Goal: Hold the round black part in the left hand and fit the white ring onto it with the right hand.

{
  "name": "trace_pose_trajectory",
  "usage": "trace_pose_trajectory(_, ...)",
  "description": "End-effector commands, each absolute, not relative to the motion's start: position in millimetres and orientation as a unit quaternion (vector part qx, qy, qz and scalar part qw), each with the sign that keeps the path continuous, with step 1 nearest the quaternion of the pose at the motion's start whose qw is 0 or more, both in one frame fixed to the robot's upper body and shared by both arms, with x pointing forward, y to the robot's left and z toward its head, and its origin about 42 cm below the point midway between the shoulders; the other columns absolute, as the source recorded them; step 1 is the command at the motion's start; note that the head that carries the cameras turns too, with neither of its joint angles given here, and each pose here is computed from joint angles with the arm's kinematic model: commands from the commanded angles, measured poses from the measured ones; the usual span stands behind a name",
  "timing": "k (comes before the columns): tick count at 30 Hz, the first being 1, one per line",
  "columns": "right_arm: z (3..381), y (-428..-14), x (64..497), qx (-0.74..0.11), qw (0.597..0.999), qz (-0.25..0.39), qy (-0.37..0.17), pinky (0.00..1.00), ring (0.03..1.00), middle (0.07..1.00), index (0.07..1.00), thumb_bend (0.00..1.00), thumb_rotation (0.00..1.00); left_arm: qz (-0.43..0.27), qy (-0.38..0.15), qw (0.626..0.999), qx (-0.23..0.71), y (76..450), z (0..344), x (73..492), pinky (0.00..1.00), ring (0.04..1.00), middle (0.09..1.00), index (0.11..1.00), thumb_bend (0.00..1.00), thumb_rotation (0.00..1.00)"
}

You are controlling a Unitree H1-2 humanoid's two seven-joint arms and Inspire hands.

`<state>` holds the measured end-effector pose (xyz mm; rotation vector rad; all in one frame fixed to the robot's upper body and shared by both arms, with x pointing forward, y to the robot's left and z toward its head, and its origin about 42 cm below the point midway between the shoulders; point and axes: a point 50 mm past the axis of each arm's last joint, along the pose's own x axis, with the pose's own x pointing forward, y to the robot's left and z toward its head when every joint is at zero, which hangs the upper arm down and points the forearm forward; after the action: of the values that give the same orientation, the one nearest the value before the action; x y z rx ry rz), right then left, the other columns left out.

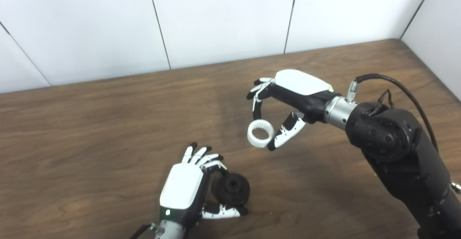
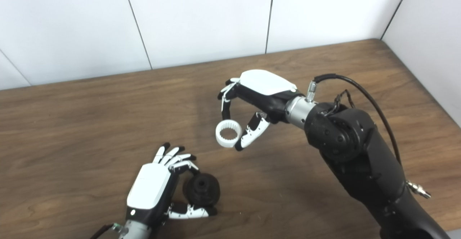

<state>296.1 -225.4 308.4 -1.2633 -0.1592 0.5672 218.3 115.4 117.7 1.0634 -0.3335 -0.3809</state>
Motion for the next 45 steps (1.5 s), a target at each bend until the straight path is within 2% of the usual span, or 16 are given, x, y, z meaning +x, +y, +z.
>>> trace_pose_trajectory(1,321,-221,290,-0.588,0.763,0.25,-0.099,0.84,0.951,0.822,0.482,0.53,0.14,-0.199,-0.146,0.823,0.512,113,115,216,1.0,0.898,0.77,0.483,0.52,0.06)
trace_pose_trajectory(10,313,-214,284,-0.579,0.763,0.274,-0.088,0.87,0.966,0.83,0.483,0.52,0.14,-0.199,-0.144,0.822,0.513,112,120,218,1.0,0.895,0.773,0.483,0.52,0.06)
trace_pose_trajectory(27,300,-202,273,-0.575,0.753,0.308,-0.086,0.85,0.959,0.83,0.483,0.52,0.13,-0.197,-0.147,0.819,0.519,107,128,220,1.0,0.892,0.77,0.483,0.53,0.06)
trace_pose_trajectory(45,295,-192,265,-0.571,0.75,0.324,-0.083,0.88,0.966,0.829,0.483,0.53,0.14,-0.195,-0.147,0.82,0.518,105,131,221,1.0,0.886,0.762,0.482,0.52,0.06)
